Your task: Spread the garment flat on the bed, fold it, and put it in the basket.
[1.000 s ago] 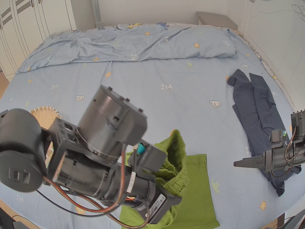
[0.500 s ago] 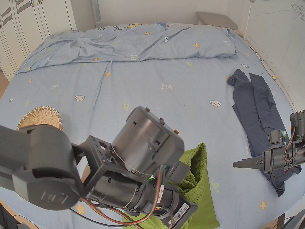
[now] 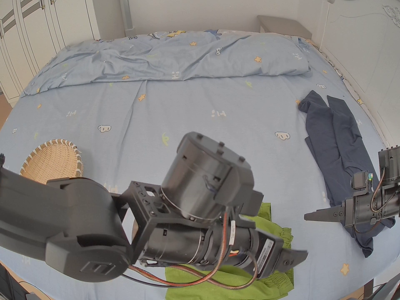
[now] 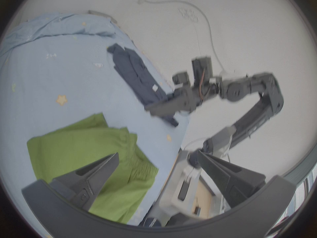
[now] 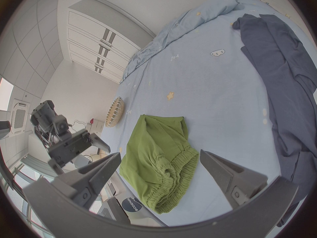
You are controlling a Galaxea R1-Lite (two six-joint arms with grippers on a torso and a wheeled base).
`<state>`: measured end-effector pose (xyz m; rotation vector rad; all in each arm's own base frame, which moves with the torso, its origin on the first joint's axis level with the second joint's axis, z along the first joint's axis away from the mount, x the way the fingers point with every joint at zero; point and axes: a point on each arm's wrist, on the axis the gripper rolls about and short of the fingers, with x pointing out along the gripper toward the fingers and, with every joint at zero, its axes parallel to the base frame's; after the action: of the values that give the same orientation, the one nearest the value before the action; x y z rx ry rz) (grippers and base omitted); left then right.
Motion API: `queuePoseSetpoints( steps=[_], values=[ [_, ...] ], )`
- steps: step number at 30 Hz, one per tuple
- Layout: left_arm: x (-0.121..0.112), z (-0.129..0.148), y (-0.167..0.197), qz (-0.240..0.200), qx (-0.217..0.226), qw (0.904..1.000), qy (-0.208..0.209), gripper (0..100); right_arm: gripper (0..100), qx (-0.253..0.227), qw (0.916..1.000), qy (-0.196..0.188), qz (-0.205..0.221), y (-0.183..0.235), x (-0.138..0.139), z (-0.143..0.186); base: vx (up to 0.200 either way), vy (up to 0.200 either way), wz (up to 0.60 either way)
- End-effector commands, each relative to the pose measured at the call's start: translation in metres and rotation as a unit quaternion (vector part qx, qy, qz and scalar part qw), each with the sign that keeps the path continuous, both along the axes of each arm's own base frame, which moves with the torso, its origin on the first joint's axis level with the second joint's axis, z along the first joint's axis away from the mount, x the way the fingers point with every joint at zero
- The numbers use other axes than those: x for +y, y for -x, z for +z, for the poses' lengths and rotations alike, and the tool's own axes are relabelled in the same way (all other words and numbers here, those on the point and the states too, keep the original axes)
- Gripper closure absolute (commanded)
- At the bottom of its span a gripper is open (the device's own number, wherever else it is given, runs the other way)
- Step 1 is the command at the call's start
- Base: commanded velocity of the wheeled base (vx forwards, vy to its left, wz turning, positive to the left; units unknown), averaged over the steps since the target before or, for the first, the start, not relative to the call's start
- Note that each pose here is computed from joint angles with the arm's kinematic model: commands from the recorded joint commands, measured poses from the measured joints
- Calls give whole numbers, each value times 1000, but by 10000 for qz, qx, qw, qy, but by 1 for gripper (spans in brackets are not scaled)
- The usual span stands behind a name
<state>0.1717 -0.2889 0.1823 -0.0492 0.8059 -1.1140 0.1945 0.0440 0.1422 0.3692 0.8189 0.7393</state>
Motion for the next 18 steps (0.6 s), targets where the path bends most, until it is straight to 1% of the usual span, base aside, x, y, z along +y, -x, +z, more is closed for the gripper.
queuePoseSetpoints(
  steps=[1, 2, 3, 4, 5, 6, 8, 9, 11, 12, 13, 14, 15, 16, 17, 18],
  values=[
    [14, 14, -20, 713, -103, 9935, 883, 0, 0, 14, 10000, -1, 51, 1, 2, -1, 0, 0, 0],
    [18, 16, -24, 839, -142, 9912, 1009, 0, 0, 7, 10000, -7, 80, 2, 3, 0, 0, 0, 0],
    [28, 19, -31, 1054, -156, 9869, 1211, 0, 0, -16, 9999, -6, 159, 3, 6, 1, 0, 0, 0],
    [40, 20, -38, 1290, -100, 9829, 1308, 0, 0, -76, 9996, -22, 280, 5, 10, 3, 0, 0, 0],
    [45, 19, -41, 1379, -62, 9816, 1318, 0, 0, -98, 9995, -26, 310, 6, 11, 4, 0, 0, 0],
    [64, 16, -55, 1753, 51, 9755, 1326, 0, 0, -212, 9988, -59, 442, 8, 16, 9, 0, 0, 0],
    [87, 10, -71, 2107, 275, 9681, 1330, 0, 0, -285, 9970, -91, 720, 11, 26, 13, 0, 0, 0],
    [101, 3, -79, 2243, 461, 9644, 1322, 0, 0, -303, 9948, -117, 960, 14, 36, 14, 0, 0, 0],
    [112, -4, -83, 2313, 651, 9620, 1300, 0, 0, -300, 9929, -127, 1143, 16, 44, 15, 0, 0, 0],
    [131, -16, -86, 2368, 940, 9587, 1266, 0, 0, -305, 9894, -132, 1411, 19, 54, 16, 0, 0, 0],
    [132, -17, -86, 2378, 975, 9582, 1256, 0, 0, -297, 9892, -131, 1426, 19, 55, 16, 0, 0, 0],
    [150, -32, -83, 2395, 1274, 9554, 1169, 0, 0, -213, 9862, -115, 1637, 17, 65, 12, 0, 0, 0],
    [158, -38, -80, 2368, 1407, 9545, 1140, 0, 0, -131, 9848, -85, 1731, 14, 72, 7, 0, 0, 0],
    [159, -38, -79, 2365, 1427, 9543, 1139, 0, 0, -116, 9847, -80, 1739, 13, 72, 7, 0, 0, 0],
    [168, -47, -77, 2275, 1578, 9544, 1112, 0, 0, -29, 9822, -41, 1880, 9, 82, -1, 0, 0, 0],
    [168, -47, -77, 2275, 1578, 9544, 1112, 0, 0, -29, 9822, -41, 1880, 9, 82, -1, 0, 0, 0]
  ],
)
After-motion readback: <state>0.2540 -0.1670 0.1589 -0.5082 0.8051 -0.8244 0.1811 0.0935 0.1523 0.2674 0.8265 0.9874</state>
